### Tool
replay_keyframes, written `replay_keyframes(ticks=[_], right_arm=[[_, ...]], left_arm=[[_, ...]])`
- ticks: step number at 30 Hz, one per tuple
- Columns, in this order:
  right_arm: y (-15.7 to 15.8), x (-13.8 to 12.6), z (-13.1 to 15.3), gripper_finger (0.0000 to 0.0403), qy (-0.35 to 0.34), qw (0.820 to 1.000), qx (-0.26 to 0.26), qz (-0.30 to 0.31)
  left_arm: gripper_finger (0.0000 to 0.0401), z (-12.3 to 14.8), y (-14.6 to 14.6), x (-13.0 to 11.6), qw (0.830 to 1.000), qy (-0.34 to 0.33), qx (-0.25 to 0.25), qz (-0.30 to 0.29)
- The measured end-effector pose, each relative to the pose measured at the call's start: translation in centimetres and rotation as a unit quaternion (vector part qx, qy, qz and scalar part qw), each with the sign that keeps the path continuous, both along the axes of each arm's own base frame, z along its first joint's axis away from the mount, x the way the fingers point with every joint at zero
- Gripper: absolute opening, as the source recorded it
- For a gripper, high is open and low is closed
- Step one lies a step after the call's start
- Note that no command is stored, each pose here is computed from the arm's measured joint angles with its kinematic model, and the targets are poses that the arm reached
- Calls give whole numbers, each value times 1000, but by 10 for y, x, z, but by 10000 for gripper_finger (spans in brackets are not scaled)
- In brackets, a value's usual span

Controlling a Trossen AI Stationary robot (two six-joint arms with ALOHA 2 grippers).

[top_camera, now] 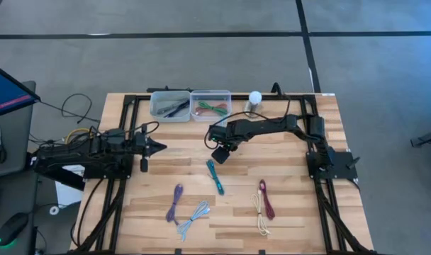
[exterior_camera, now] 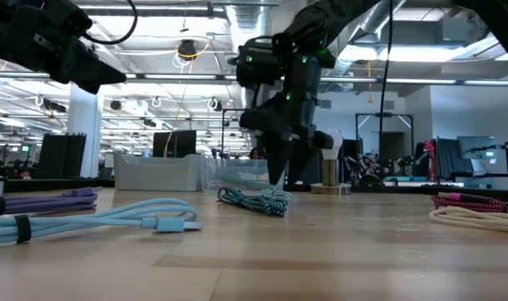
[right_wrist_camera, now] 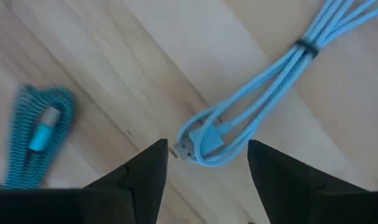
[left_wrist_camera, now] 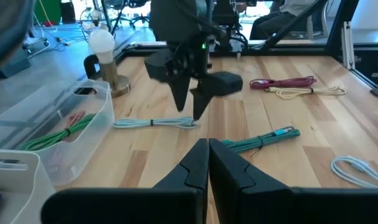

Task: Pick & Place USB Port
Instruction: Put the top light blue USB cable into the transparent bin

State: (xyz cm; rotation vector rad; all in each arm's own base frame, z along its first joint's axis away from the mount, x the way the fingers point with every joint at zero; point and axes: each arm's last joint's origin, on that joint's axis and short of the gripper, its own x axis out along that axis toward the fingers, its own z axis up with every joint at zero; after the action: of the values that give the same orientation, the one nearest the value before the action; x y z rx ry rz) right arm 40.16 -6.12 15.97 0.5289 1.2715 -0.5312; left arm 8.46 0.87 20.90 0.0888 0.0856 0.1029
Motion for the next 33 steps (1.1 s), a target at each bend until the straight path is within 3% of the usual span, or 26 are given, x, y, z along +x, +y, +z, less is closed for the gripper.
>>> replay_keyframes(ticks=[13, 30, 33], right_arm=[[-1, 5, -12, 195, -2, 1000, -3, 17], [-1, 5, -11, 11, 0, 998, -14, 55], [-1, 5, -11, 6, 1, 998, -14, 56]], left_arm=[[12, 0, 0, 1, 1000, 0, 0, 0], [12, 1, 0, 1, 1000, -7, 1, 0], [12, 1, 0, 1, 1000, -7, 1, 0]])
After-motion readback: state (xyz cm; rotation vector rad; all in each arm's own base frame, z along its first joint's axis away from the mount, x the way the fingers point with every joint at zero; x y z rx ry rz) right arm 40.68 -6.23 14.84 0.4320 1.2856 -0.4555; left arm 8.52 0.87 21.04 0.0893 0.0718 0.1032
